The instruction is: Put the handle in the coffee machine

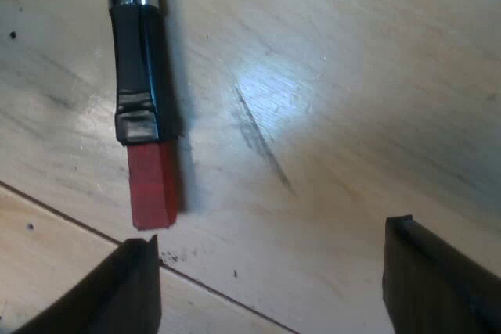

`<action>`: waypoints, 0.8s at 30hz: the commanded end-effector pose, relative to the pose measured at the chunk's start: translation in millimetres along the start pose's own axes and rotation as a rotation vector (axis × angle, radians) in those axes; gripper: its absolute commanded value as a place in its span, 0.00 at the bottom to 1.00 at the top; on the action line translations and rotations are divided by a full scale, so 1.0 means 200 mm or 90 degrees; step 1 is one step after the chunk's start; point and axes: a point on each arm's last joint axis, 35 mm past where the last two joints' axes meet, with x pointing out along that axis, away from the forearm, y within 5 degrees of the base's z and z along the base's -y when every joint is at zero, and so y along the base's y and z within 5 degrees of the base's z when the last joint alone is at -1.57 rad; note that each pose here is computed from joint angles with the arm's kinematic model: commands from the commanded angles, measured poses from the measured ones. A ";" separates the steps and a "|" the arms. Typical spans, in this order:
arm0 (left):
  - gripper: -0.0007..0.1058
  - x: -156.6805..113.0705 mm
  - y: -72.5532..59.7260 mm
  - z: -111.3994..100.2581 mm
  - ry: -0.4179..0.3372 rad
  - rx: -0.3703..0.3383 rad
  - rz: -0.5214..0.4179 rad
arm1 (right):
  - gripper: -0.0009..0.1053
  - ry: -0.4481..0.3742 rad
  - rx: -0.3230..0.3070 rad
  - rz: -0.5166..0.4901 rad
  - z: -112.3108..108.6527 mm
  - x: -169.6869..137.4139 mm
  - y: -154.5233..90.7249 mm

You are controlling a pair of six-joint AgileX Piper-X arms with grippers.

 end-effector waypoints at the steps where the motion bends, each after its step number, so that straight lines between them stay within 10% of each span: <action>1: 0.80 0.02 0.00 -0.02 0.016 0.013 -0.032 | 0.59 0.006 0.007 0.002 0.04 0.04 0.03; 14: 0.80 0.13 0.03 -0.11 0.067 0.036 -0.067 | 0.58 0.069 0.085 0.002 0.02 0.33 0.09; 24: 0.80 0.13 0.03 -0.08 0.040 0.049 -0.071 | 0.01 0.071 0.101 0.040 -0.10 0.51 0.08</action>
